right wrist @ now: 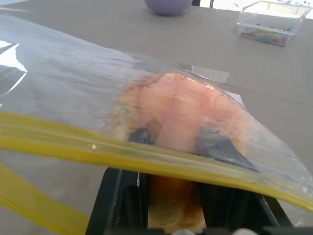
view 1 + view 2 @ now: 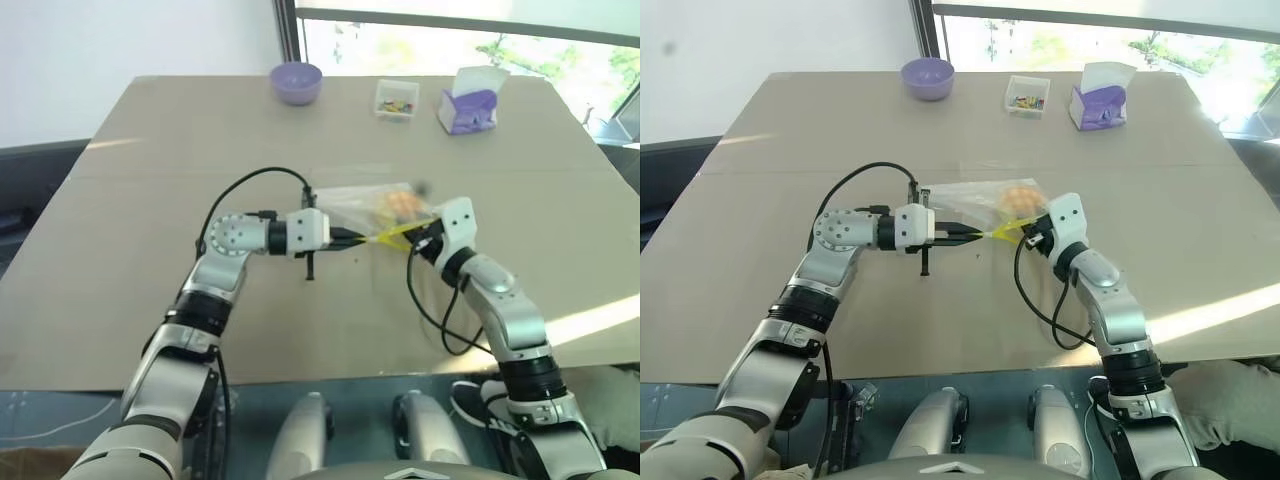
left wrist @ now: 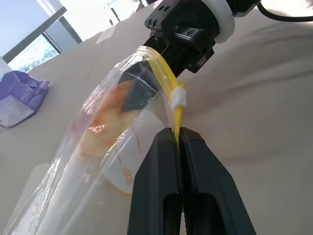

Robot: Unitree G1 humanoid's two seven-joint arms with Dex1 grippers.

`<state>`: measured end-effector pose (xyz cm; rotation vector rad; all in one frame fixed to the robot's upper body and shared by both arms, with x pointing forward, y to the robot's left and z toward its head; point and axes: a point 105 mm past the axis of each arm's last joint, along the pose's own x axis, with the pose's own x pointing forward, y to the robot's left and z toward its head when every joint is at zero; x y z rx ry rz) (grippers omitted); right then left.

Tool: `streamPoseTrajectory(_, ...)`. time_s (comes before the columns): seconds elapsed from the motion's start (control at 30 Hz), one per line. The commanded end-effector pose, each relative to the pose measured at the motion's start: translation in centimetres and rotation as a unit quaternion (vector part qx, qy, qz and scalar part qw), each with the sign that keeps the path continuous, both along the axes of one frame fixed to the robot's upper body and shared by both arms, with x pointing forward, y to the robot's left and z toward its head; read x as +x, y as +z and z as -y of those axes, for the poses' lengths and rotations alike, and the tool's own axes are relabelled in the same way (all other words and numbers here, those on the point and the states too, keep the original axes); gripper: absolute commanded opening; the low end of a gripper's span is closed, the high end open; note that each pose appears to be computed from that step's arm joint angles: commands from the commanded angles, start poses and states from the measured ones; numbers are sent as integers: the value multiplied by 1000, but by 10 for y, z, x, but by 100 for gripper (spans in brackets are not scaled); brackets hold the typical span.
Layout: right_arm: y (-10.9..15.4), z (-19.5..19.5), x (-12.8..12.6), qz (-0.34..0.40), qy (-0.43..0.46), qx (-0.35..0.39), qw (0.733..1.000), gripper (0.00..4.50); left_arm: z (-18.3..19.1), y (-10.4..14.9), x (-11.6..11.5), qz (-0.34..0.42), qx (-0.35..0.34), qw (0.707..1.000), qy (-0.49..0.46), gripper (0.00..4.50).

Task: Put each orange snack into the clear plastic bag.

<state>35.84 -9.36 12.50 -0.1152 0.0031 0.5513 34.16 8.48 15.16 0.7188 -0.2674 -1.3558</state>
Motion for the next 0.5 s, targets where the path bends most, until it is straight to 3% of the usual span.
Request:
streamPoseTrajectory(0.03,11,0,-5,26,13,-20,999,265,-2,13,6,9,-27,999,20,0)
streamPoseTrajectory(0.07,12,2,-5,31,9,-27,999,297,-2,14,7,6,-30,999,25,0)
streamPoseTrajectory(0.1,15,5,-9,43,14,-38,998,358,-3,15,11,0,-37,999,39,0)
streamPoseTrajectory(0.27,26,15,-26,70,34,-64,995,358,-6,20,22,-12,-57,995,75,0)
streamPoseTrajectory(0.5,25,33,-48,114,49,-196,973,358,-5,34,28,-37,-93,991,91,0)
